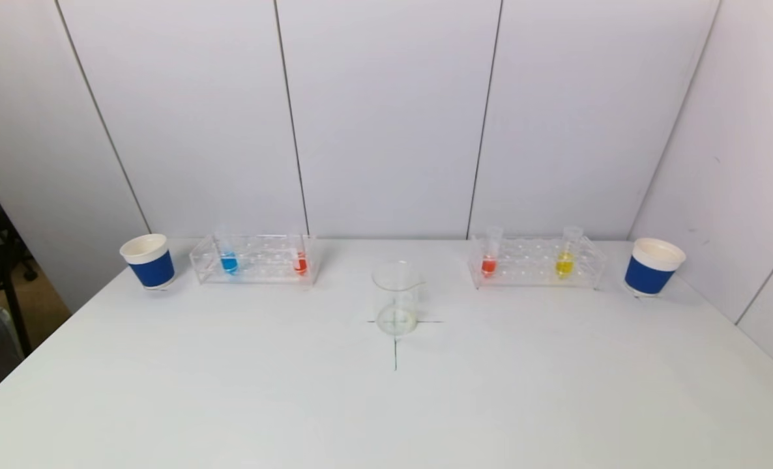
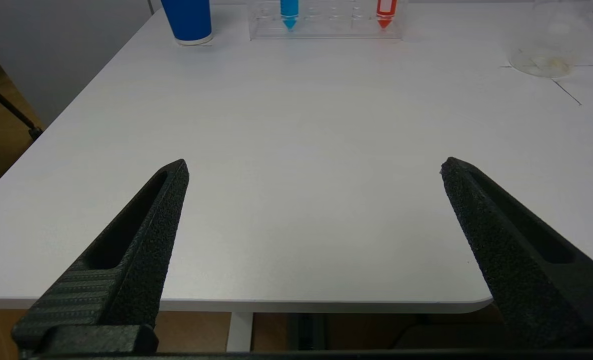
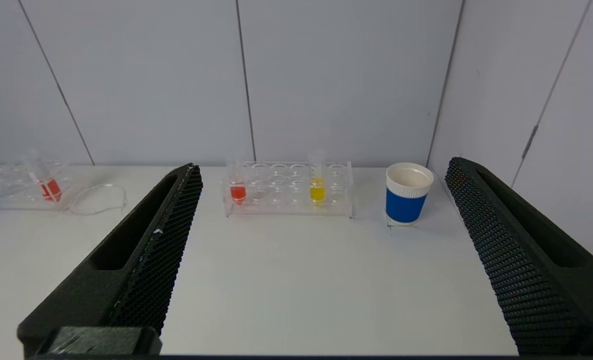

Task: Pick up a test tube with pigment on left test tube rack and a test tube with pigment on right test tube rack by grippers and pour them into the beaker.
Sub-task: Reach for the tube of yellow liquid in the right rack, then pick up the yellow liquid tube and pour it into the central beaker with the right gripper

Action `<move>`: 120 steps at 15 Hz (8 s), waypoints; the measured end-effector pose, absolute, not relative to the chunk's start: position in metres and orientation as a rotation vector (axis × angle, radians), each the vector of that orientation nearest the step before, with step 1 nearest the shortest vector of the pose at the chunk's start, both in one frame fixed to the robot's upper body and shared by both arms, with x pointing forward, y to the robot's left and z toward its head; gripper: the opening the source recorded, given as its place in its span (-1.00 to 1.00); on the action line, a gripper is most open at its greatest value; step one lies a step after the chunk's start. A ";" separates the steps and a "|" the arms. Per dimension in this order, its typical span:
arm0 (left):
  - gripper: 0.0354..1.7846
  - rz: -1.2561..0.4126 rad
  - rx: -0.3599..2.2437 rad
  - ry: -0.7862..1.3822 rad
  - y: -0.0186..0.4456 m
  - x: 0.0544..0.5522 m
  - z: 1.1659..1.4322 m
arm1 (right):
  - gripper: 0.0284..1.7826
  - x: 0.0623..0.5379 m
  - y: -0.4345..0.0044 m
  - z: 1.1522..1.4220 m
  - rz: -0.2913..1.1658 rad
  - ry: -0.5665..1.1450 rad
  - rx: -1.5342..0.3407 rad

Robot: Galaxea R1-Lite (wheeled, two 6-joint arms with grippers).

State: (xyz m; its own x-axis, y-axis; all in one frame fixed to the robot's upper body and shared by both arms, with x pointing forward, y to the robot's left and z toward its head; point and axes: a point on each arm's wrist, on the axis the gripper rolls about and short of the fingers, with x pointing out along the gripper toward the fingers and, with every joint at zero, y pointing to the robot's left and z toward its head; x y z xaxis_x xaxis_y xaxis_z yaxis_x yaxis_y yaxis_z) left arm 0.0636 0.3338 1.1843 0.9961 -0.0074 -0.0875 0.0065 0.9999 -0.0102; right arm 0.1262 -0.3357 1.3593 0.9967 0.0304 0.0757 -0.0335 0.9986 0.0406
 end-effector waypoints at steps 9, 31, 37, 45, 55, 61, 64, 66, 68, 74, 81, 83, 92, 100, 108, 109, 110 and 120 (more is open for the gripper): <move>0.98 -0.007 -0.010 0.088 0.334 0.064 1.184 | 0.99 0.229 -0.330 1.360 0.063 -0.001 0.050; 0.98 -0.007 -0.010 0.088 0.334 0.064 1.184 | 0.99 0.400 -0.301 1.214 -0.015 -0.016 0.057; 0.98 -0.007 -0.010 0.088 0.334 0.064 1.184 | 0.99 0.420 -0.299 1.194 -0.043 0.020 0.052; 0.98 -0.007 -0.010 0.088 0.334 0.064 1.184 | 0.99 0.442 -0.302 1.178 -0.062 0.027 0.049; 0.98 -0.007 -0.010 0.088 0.334 0.064 1.184 | 0.99 0.468 -0.310 1.158 -0.090 0.027 0.047; 0.98 -0.007 -0.010 0.088 0.334 0.064 1.184 | 0.99 0.476 -0.313 1.154 -0.097 0.019 0.045; 0.98 -0.007 -0.010 0.088 0.334 0.064 1.184 | 0.99 0.478 -0.313 1.154 -0.099 0.014 0.045; 0.98 -0.007 -0.010 0.088 0.334 0.064 1.184 | 0.99 0.479 -0.313 1.154 -0.100 0.009 0.046; 0.98 -0.007 -0.010 0.088 0.334 0.064 1.184 | 0.99 0.481 -0.314 1.154 -0.101 0.005 0.045; 0.98 -0.007 -0.010 0.087 0.334 0.064 1.184 | 0.99 0.489 -0.313 1.152 -0.100 -0.005 0.043; 0.98 -0.007 -0.010 0.087 0.334 0.064 1.184 | 0.99 0.495 -0.312 1.147 -0.099 -0.005 0.040; 0.98 -0.007 -0.010 0.088 0.334 0.064 1.184 | 0.99 0.496 -0.311 1.146 -0.097 0.004 0.039; 0.98 -0.007 -0.010 0.088 0.334 0.064 1.184 | 0.99 0.502 -0.312 1.142 -0.099 0.003 0.039; 0.98 -0.007 -0.010 0.088 0.334 0.064 1.184 | 0.99 0.503 -0.311 1.141 -0.099 0.007 0.039; 0.98 -0.007 -0.010 0.088 0.334 0.064 1.184 | 0.82 0.505 -0.312 1.141 -0.102 0.001 0.039; 0.98 -0.007 -0.010 0.088 0.334 0.064 1.184 | 0.71 0.505 -0.312 1.141 -0.102 0.002 0.039; 0.98 -0.007 -0.010 0.087 0.334 0.064 1.184 | 0.57 0.505 -0.312 1.141 -0.102 0.002 0.039; 0.98 -0.007 -0.010 0.088 0.334 0.064 1.184 | -0.50 0.506 -0.313 1.140 -0.105 0.003 0.037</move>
